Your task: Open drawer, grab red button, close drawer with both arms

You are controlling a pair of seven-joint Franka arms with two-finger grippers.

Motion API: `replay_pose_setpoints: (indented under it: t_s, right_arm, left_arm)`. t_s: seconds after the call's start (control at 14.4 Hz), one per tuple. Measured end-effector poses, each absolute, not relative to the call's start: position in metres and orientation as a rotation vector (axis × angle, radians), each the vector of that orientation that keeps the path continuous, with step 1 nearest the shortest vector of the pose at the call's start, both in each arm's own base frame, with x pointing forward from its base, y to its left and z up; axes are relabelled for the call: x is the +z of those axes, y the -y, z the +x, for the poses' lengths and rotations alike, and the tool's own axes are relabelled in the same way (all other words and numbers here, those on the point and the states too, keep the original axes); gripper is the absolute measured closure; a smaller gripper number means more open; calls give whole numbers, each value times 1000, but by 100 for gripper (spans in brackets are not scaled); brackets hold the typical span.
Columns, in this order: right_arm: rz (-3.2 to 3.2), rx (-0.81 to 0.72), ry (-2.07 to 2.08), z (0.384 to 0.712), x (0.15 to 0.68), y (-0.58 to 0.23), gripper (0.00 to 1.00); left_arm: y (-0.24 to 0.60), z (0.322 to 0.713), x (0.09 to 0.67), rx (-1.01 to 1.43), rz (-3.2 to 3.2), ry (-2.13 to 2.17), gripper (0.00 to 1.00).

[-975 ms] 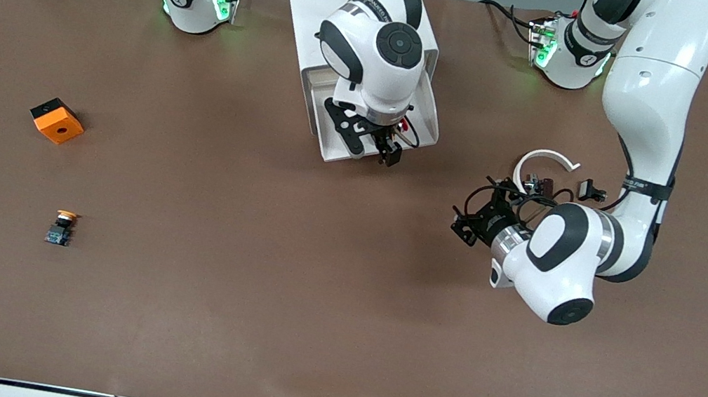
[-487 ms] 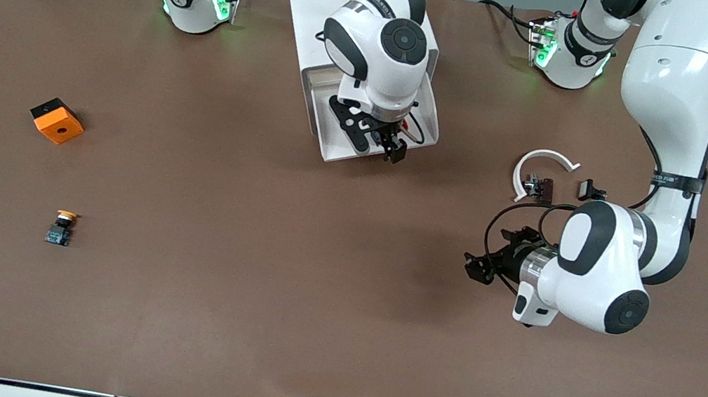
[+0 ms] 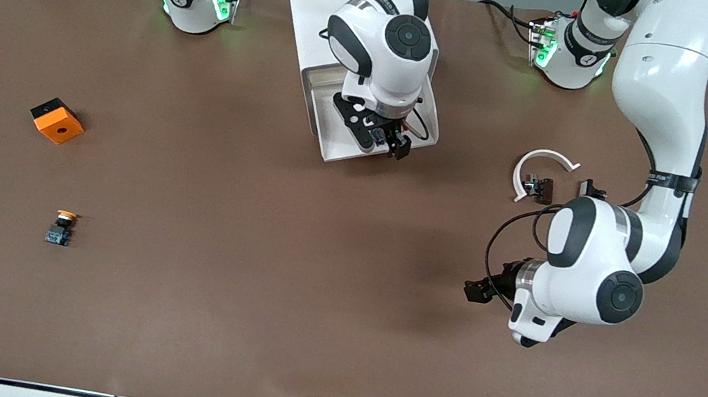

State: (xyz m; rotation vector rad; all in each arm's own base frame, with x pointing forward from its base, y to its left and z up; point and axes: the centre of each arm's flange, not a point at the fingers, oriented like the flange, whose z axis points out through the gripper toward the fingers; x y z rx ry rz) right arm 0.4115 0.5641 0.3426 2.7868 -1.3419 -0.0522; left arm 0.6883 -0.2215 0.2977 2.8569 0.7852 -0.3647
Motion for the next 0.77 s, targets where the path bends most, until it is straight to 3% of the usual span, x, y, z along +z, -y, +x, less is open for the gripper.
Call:
replay_pose_setpoints:
  t_s: [0.77]
  right_arm:
    - [2787, -55, 1327, 408, 339, -567, 9]
  left_arm:
    - [300, 670, 305, -228, 2895, -610, 0]
